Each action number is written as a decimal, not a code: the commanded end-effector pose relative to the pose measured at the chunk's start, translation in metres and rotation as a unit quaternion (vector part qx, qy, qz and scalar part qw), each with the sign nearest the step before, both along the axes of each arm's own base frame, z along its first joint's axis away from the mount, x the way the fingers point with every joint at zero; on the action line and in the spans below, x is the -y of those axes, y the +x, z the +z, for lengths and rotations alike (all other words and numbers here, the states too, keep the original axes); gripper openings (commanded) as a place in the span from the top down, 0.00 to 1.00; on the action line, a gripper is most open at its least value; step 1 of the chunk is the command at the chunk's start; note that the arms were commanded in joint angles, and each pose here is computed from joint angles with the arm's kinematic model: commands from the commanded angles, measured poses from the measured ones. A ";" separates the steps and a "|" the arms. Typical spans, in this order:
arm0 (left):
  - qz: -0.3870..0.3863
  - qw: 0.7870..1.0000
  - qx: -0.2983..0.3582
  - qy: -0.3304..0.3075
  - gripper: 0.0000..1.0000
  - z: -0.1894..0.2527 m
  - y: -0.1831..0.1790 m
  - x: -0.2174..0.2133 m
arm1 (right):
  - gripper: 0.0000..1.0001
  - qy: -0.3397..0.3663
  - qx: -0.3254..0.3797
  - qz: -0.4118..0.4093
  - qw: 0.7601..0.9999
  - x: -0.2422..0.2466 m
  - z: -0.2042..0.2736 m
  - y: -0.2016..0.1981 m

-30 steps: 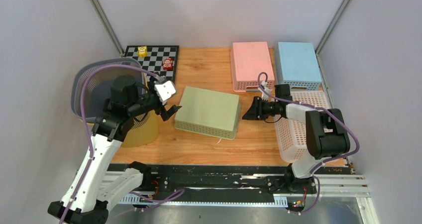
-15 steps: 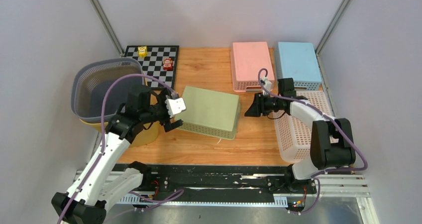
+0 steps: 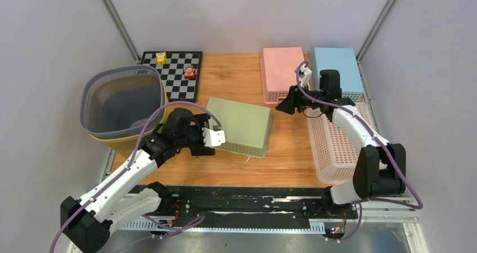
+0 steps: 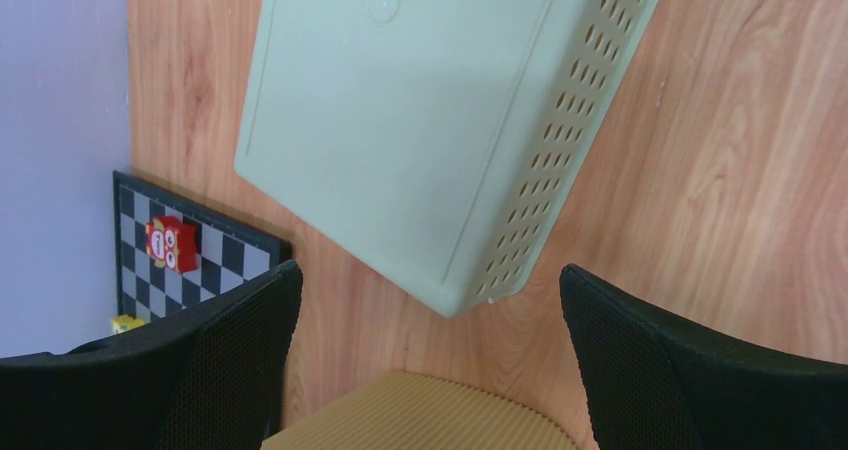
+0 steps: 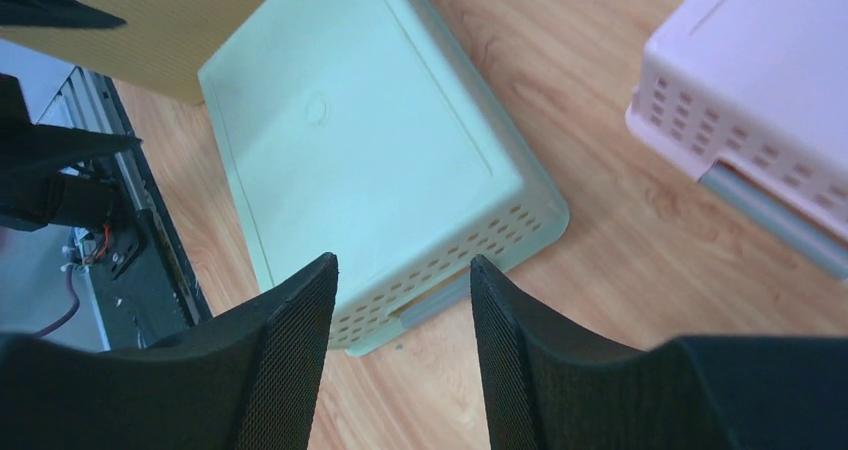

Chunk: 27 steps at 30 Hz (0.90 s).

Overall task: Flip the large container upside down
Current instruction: Turn the container upside down at the center of the board, then adjust the container at the center of the board.

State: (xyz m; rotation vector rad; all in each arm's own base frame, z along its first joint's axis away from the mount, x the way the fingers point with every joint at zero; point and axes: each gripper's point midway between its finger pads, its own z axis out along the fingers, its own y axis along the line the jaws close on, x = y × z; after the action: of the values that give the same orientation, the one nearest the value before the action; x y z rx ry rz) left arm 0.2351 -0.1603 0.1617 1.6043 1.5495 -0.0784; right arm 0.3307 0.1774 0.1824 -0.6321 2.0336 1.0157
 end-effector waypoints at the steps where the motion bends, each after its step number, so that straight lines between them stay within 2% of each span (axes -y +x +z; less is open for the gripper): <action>1: 0.025 0.997 0.058 0.047 0.00 -0.008 0.022 -0.007 | 0.45 0.012 0.040 0.030 0.999 -0.019 0.023 0.016; 8: 0.029 0.994 0.077 0.075 0.00 -0.023 0.030 -0.007 | 0.45 0.006 0.032 0.052 0.998 -0.041 0.015 0.027; 27: 0.076 0.983 0.107 0.129 0.00 -0.054 0.049 -0.023 | 0.45 -0.036 -0.034 0.072 0.996 -0.061 -0.056 0.027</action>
State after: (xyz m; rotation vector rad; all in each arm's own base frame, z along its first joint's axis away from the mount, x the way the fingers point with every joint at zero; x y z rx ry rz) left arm 0.2758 -0.1384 0.1052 1.6637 1.5620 0.3268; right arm 0.3592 0.2284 0.1361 -0.7516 2.1085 1.0719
